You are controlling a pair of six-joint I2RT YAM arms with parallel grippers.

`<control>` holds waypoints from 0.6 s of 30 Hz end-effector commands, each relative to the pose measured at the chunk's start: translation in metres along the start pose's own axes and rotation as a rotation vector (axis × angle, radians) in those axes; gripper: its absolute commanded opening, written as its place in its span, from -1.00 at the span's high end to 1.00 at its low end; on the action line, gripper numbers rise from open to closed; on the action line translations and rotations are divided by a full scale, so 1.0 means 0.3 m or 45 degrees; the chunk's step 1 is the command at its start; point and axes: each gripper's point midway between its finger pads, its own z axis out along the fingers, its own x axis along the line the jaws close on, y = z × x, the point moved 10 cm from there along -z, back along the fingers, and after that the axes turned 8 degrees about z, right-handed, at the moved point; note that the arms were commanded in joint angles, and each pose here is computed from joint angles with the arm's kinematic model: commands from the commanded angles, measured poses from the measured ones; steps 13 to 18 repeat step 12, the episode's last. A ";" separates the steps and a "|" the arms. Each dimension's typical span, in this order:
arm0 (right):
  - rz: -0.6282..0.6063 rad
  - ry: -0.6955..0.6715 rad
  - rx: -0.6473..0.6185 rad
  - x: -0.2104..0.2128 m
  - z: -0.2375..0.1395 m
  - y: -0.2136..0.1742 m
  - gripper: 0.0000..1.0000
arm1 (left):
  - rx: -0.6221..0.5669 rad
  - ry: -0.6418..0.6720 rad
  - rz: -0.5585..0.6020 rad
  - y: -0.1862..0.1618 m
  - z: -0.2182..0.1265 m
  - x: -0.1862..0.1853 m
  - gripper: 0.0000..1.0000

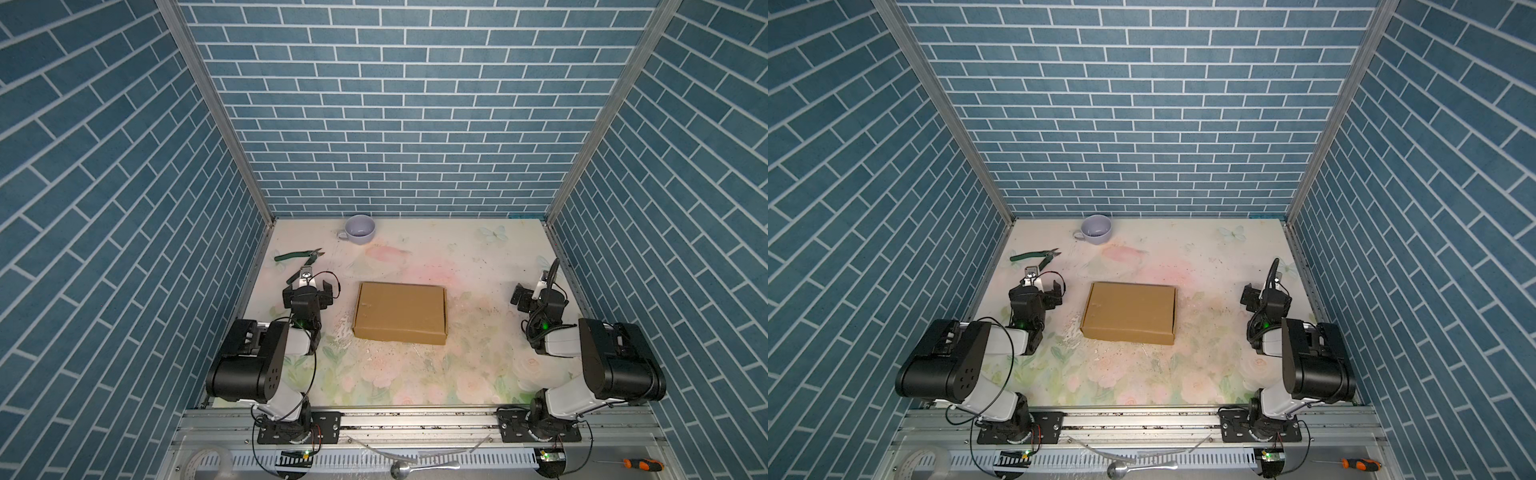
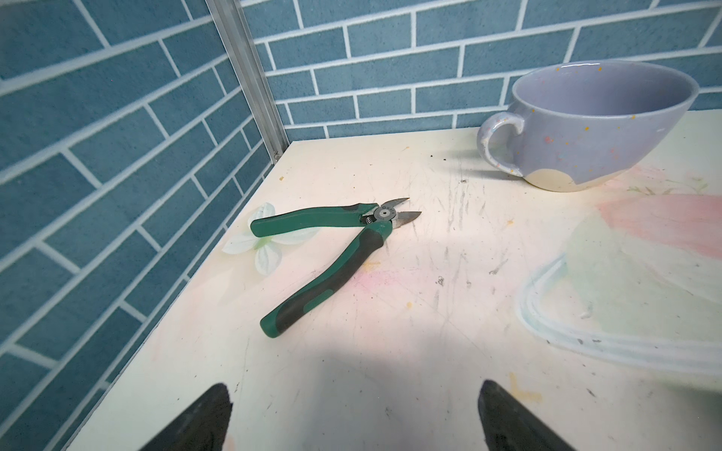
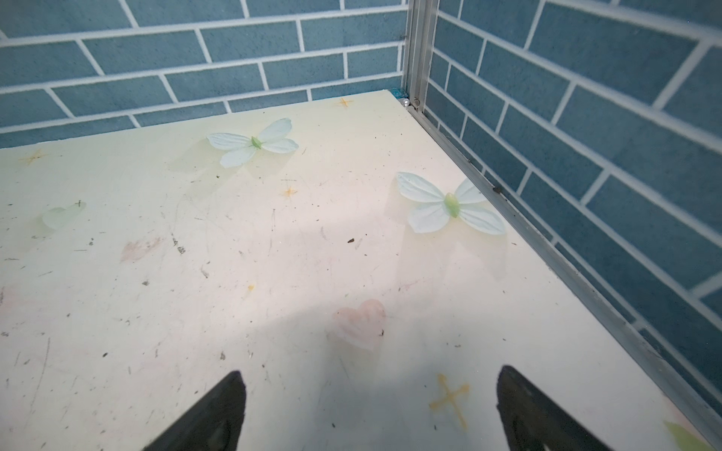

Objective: Fold the paper box

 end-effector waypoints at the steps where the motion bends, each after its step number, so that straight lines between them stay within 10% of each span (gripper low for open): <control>1: -0.024 -0.002 -0.051 0.014 0.016 0.043 -0.98 | -0.025 0.007 -0.007 0.025 0.002 0.008 -0.99; 18: -0.024 -0.003 -0.049 0.013 0.016 0.041 -0.98 | -0.046 -0.011 0.038 0.030 -0.007 -0.014 -0.99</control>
